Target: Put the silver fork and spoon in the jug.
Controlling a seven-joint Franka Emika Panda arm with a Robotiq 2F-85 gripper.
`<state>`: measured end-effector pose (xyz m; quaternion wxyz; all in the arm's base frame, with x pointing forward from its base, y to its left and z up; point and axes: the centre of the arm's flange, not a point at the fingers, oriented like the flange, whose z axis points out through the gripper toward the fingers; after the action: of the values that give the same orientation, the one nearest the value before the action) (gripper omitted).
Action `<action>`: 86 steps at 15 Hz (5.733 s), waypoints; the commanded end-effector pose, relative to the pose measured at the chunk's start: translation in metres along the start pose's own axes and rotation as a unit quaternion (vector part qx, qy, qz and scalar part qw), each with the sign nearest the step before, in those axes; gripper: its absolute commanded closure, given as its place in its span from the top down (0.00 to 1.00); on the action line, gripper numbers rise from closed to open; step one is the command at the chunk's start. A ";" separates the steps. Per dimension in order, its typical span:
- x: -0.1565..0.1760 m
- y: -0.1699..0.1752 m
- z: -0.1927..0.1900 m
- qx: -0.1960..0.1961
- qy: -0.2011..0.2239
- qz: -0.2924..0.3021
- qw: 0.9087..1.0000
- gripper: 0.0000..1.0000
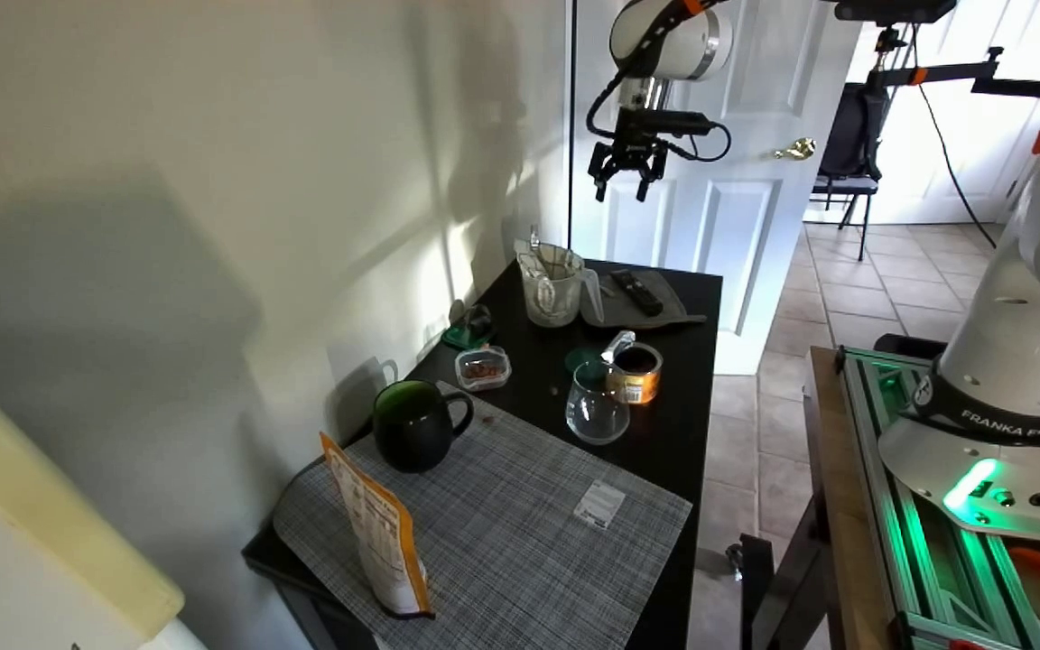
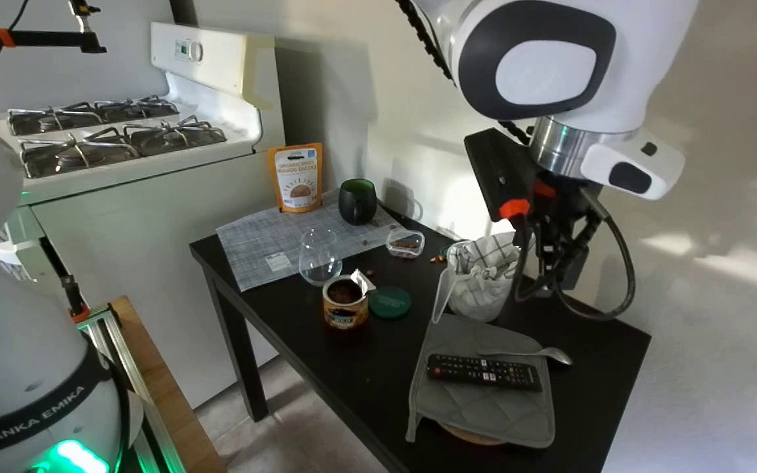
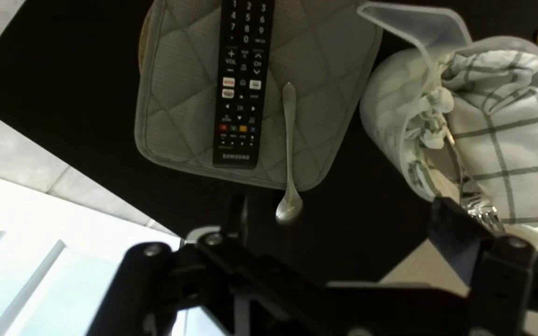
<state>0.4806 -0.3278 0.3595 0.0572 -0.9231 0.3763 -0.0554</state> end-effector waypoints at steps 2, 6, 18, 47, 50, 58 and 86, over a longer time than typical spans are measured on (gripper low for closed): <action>0.059 0.018 0.027 -0.010 -0.075 -0.049 0.996 1.00; 0.098 -0.001 0.055 -0.027 -0.105 -0.017 0.994 1.00; 0.126 -0.016 0.131 -0.011 -0.119 -0.018 0.993 1.00; 0.131 -0.017 0.219 -0.139 -0.212 0.050 0.966 0.02; 0.116 -0.011 0.194 -0.122 -0.206 0.023 0.971 0.02; 0.068 -0.004 0.125 -0.059 -0.112 -0.140 0.982 0.02; -0.047 -0.124 0.011 0.038 0.203 -0.334 0.919 0.02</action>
<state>0.5074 -0.1936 0.3811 -0.0237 -0.9607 0.0453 -0.2728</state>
